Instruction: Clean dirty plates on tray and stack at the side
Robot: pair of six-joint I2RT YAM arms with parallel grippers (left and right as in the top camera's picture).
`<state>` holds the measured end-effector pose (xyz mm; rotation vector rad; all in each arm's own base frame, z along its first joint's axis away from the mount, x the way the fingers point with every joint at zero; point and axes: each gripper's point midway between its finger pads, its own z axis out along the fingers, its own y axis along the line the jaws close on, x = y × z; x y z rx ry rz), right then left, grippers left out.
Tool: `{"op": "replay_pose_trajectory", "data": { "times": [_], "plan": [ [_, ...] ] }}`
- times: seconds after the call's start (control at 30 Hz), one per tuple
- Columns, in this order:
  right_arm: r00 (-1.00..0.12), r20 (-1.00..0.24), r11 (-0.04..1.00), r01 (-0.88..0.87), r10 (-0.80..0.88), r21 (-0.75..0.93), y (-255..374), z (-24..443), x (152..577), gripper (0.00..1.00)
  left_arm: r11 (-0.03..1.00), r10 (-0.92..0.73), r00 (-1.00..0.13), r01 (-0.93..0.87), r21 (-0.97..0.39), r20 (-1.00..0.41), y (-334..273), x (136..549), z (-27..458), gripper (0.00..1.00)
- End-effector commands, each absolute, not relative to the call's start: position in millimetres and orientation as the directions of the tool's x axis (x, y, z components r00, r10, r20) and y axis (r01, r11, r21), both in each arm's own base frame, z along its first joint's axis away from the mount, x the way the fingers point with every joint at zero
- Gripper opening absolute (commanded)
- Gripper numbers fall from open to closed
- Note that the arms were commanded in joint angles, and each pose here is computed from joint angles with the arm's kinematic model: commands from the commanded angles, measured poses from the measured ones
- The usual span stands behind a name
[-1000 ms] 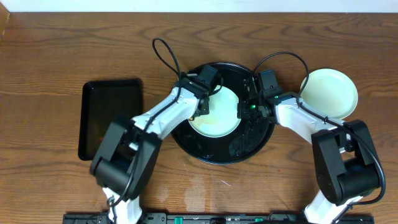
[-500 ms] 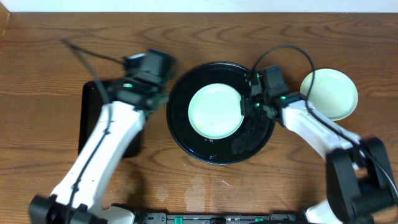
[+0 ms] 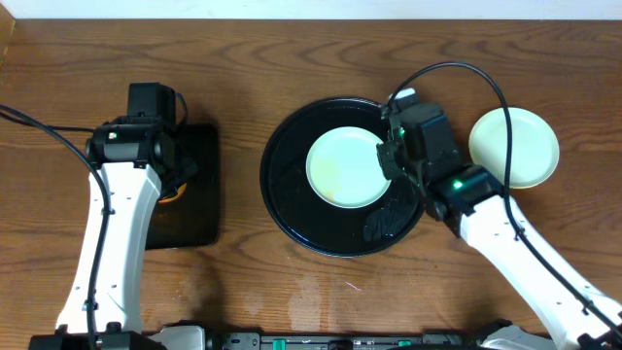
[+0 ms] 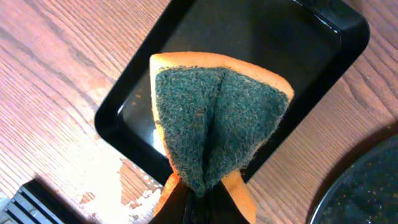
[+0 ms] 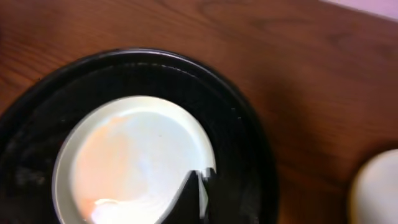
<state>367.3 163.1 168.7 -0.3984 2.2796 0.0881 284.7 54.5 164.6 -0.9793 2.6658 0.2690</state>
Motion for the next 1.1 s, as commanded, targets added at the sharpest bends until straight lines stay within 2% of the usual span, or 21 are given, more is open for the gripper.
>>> {"op": "replay_pose_trajectory", "data": {
  "times": [0.0, 0.07, 0.13, 0.17, 0.3, 0.47, 0.67, 0.8, 0.93, 1.07],
  "plan": [
    [-0.658, -0.728, 0.977, -0.196, -0.19, -0.078, 146, 172, 368, 0.18, 0.753, -0.601, -0.732, -0.653, 0.08, -0.32, 55, 282, 162, 0.08],
    [-0.719, -0.68, 0.984, -0.175, -0.142, -0.02, 143, 154, 364, 0.32, 0.753, -0.601, -0.733, -0.653, 0.08, -0.32, 55, 282, 162, 0.08],
    [-0.777, -0.622, 0.987, -0.154, -0.096, 0.04, 141, 134, 362, 0.51, 0.753, -0.601, -0.733, -0.653, 0.08, -0.32, 55, 282, 162, 0.08],
    [-0.804, -0.589, 0.986, -0.149, -0.077, 0.074, 142, 123, 360, 0.57, 0.753, -0.601, -0.732, -0.653, 0.079, -0.321, 55, 282, 162, 0.08],
    [-0.908, -0.417, 0.964, -0.133, -0.026, 0.229, 148, 79, 355, 0.68, 0.753, -0.601, -0.731, -0.653, 0.078, -0.323, 55, 282, 162, 0.08],
    [-0.953, -0.302, 0.951, -0.103, -0.012, 0.29, 151, 53, 365, 0.69, 0.753, -0.601, -0.732, -0.653, 0.079, -0.322, 55, 282, 162, 0.08],
    [-0.982, -0.178, 0.971, -0.102, -0.063, 0.218, 152, 55, 377, 0.69, 0.753, -0.601, -0.732, -0.653, 0.078, -0.322, 55, 282, 162, 0.08],
    [-0.981, -0.176, 0.984, -0.106, -0.081, 0.14, 146, 57, 395, 0.67, 0.754, -0.6, -0.732, -0.653, 0.079, -0.322, 55, 282, 162, 0.08],
    [-0.982, -0.168, 0.988, -0.104, -0.083, 0.117, 144, 46, 398, 0.56, 0.754, -0.6, -0.732, -0.652, 0.079, -0.322, 55, 282, 162, 0.08],
    [-0.987, -0.132, 0.991, -0.103, -0.09, 0.088, 142, 29, 394, 0.56, 0.763, -0.589, -0.742, -0.641, 0.084, -0.321, 55, 282, 162, 0.08]
  ]
}}
